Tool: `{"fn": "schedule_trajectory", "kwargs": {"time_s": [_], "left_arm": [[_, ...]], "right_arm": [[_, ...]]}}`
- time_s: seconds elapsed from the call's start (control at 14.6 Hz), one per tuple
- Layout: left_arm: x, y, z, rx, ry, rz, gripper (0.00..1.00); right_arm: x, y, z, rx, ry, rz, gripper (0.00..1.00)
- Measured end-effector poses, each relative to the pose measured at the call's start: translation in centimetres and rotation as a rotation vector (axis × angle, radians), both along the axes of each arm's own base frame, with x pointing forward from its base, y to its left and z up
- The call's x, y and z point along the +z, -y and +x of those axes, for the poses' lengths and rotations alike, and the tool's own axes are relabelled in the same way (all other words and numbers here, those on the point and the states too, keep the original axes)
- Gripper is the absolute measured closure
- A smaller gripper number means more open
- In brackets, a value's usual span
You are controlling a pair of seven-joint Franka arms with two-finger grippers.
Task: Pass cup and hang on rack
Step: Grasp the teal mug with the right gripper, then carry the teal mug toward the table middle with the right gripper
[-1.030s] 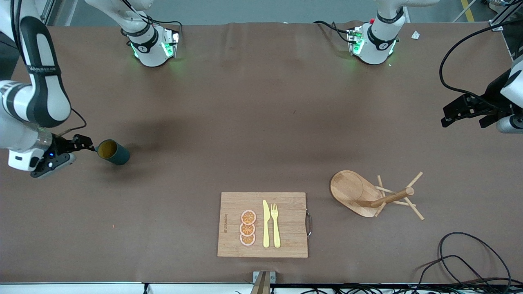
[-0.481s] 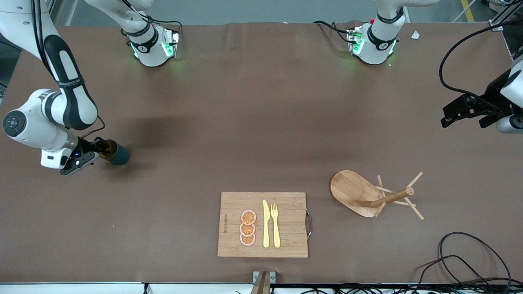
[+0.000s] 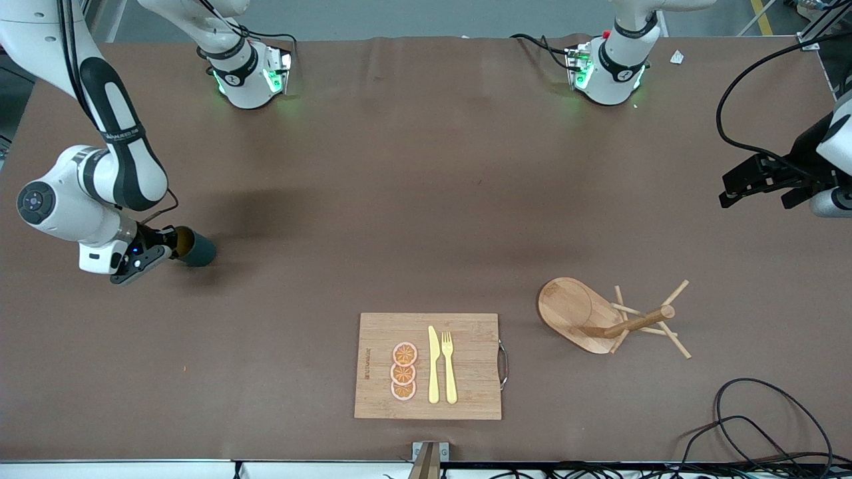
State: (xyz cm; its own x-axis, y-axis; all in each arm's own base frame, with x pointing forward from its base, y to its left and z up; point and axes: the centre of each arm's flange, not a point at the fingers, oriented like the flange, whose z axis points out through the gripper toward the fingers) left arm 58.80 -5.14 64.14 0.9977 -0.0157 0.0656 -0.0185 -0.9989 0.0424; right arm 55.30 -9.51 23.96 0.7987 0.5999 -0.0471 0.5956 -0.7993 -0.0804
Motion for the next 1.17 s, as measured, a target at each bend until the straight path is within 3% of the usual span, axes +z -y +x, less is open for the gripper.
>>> {"fn": "schedule_trajectory", "kwargs": {"time_s": [0.21,0.41,0.89,1.17], "left_arm": [[0.0,-0.1,0.0,0.002,0.0,0.0,0.0],[0.0,-0.1,0.0,0.002,0.001,0.0,0.0],[0.0,-0.1,0.0,0.002,0.003,0.0,0.0],[0.0,-0.1,0.1,0.002,0.005,0.0,0.0]], "right_arm": [[3.2,-4.1,1.5,-0.061,-0.052,0.01,0.96],[6.9,-12.5,2.2,-0.218,-0.06,-0.013,0.96],[10.6,-39.1,-2.3,-0.543,0.01,-0.044,0.96],[9.2,-48.6,-3.5,-0.587,0.033,-0.043,0.96]]}}
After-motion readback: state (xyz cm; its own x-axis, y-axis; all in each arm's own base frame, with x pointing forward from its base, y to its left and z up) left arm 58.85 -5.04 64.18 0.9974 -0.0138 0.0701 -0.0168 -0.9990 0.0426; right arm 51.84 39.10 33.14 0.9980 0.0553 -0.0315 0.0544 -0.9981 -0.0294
